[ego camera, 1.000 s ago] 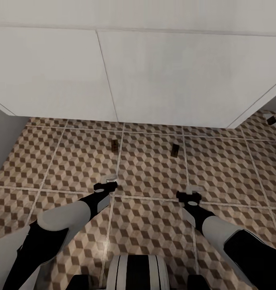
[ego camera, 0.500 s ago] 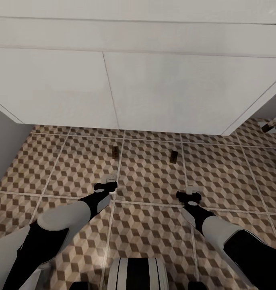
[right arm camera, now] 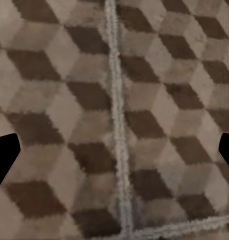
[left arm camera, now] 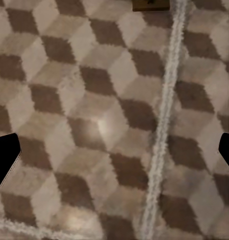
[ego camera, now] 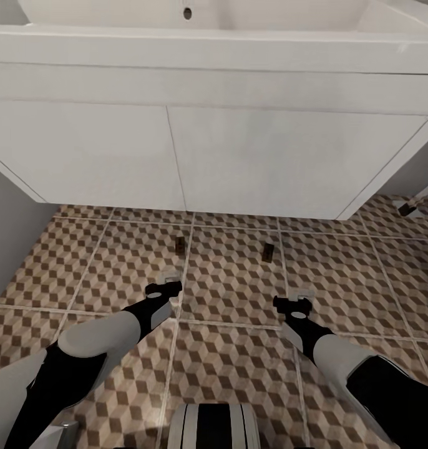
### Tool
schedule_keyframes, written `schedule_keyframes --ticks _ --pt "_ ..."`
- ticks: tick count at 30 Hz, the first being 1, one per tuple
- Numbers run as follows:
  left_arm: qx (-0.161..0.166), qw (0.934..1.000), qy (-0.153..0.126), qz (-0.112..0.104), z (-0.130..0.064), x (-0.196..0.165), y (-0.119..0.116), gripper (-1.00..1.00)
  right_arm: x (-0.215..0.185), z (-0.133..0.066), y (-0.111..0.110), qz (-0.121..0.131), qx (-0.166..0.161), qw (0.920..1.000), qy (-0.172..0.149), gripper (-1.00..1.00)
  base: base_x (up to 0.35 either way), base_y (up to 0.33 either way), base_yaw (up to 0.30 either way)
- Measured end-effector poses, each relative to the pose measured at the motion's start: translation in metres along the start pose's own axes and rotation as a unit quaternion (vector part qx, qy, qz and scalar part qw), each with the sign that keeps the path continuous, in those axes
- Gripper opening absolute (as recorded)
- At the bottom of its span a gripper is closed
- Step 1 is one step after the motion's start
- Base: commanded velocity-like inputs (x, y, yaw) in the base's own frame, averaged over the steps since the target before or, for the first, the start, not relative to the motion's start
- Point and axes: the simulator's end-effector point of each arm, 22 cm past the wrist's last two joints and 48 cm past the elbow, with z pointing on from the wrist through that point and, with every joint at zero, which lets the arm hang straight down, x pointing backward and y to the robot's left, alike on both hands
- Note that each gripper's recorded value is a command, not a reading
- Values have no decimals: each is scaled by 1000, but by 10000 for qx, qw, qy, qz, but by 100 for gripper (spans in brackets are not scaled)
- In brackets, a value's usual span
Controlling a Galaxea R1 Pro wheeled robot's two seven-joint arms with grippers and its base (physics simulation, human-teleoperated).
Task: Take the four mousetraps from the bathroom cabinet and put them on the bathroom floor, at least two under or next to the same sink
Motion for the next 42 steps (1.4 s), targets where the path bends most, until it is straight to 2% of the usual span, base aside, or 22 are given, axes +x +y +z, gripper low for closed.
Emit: schedule_keyframes --ticks 9,11,14,17,27,42 --pt "10 9998 -182 -21 -13 -24 0 100 -23 -11 -5 45 13 9998 -169 100 0 0 0" --pt "9 9998 -181 -23 -13 -24 0 100 -22 -10 -5 45 18 9999 -166 100 0 0 0" --pt "-8 9994 -338 -46 -13 -42 0 100 -37 -10 -2 52 5 9997 -258 100 0 0 0" --pt "-9 9994 -340 -48 -13 -42 0 100 -50 -9 -3 75 9 9994 -339 100 0 0 0" --pt "69 10000 -16 -9 -16 5 -4 100 -49 -9 -1 14 -5 9994 -353 100 0 0 0" --pt "71 10000 19 -9 -16 9 -4 100 -48 -9 -1 4 4 9994 -346 100 0 0 0"
